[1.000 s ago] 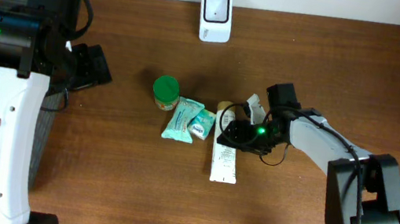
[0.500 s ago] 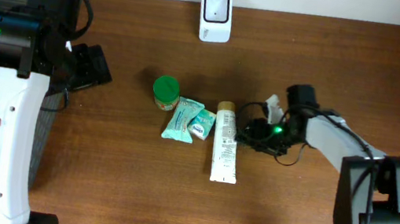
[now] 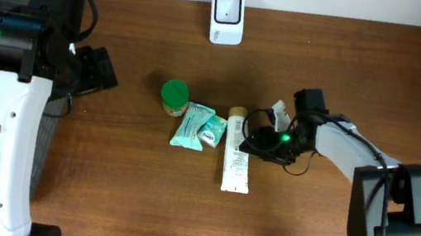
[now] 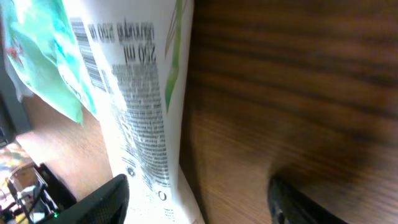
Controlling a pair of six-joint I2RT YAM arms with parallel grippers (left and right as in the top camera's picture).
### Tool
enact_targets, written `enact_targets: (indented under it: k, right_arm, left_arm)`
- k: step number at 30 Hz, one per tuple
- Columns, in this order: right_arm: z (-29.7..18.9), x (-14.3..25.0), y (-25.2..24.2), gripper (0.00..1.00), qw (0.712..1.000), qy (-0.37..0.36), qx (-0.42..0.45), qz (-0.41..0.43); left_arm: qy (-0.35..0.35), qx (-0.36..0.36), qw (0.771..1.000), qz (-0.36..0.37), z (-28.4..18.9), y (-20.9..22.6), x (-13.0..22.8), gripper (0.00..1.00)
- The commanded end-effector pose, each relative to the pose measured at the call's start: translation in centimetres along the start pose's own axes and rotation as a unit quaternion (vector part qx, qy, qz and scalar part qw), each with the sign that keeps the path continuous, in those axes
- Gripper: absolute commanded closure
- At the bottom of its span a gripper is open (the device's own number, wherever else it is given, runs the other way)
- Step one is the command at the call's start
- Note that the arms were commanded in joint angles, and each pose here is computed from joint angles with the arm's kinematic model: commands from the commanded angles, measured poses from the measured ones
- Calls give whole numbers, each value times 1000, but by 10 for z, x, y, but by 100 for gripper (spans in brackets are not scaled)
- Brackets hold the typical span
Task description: Scan the item barcode
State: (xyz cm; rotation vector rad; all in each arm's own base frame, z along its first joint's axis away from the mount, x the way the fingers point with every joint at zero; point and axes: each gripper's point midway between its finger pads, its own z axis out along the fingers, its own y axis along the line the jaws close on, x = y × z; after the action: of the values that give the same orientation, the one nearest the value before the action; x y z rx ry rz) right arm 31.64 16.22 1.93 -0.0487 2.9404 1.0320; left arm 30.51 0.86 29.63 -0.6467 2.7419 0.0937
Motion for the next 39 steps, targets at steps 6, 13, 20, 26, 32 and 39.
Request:
enact_targets:
  k: [6, 13, 20, 26, 32, 39]
  right_arm:
    - [23, 17, 18, 45, 1000, 26, -3, -12]
    - [16, 2, 44, 96, 999, 0, -20, -49]
    - [-76, -27, 161, 96, 961, -98, -151, -210]
    - [-134, 4, 223, 96, 904, -123, -255, -320]
    - [-155, 26, 248, 96, 861, -99, -346, -360]
    - [-154, 26, 247, 96, 863, -97, -346, -356]
  left_arm:
    - [-11, 5, 1000, -10, -8, 2, -1, 1]
    - [-11, 5, 1000, -10, -8, 2, -1, 1]
    - [-11, 6, 1000, -10, -8, 2, -1, 1]
    - [-11, 6, 1000, -10, -8, 2, -1, 1]
    - [-11, 5, 1000, -10, -8, 2, -1, 1]
    - [-11, 5, 1000, -10, -8, 2, -1, 1]
